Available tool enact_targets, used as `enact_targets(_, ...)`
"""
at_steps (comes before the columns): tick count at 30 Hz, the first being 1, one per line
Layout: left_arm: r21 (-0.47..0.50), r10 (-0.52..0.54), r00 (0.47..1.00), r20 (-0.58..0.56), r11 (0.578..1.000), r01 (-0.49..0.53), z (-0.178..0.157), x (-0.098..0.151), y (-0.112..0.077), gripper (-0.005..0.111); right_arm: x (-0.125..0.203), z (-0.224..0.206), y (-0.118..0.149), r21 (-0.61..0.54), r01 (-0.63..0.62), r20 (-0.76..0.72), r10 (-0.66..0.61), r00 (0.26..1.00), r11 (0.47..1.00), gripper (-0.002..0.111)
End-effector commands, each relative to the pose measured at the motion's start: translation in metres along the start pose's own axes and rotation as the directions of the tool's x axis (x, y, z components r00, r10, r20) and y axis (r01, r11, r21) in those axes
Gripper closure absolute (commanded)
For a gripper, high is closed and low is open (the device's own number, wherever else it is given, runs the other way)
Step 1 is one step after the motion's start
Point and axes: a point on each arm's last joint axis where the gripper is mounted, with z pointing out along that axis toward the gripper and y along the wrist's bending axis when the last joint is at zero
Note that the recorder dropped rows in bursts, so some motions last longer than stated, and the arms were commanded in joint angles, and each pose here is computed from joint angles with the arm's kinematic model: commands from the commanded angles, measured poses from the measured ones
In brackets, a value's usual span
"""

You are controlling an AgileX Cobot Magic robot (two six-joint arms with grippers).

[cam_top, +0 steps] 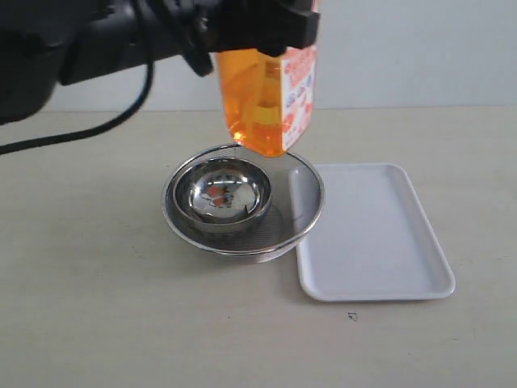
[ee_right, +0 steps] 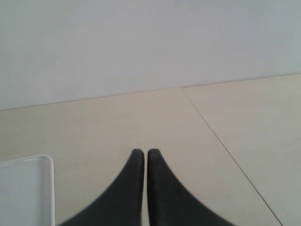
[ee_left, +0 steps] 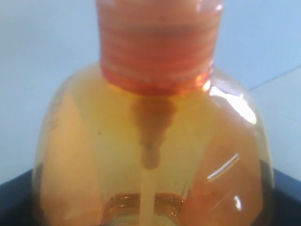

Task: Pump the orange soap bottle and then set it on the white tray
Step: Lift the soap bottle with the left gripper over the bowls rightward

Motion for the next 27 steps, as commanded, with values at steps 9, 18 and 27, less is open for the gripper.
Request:
enact_targets(9,0.129,0.036,0.999,-0.005,0.991,-0.035,0.07,0.003,-0.051,0.102,0.024,0.006,0.0,0.026,0.051,-0.073,-0.049,0.996,0.998,0.109)
enact_targets(18,0.16,0.027,0.996,-0.083,0.987,-0.013,0.127,0.042,-0.07,0.102,0.022,0.006,-0.002,0.048,0.068,-0.059,-0.065,0.996,0.997,0.109)
enact_targets(27,0.168,0.045,0.986,-0.158,0.986,-0.018,0.156,0.086,-0.079,0.102,0.021,0.006,0.0,0.023,0.088,-0.042,-0.087,0.995,0.996,0.109)
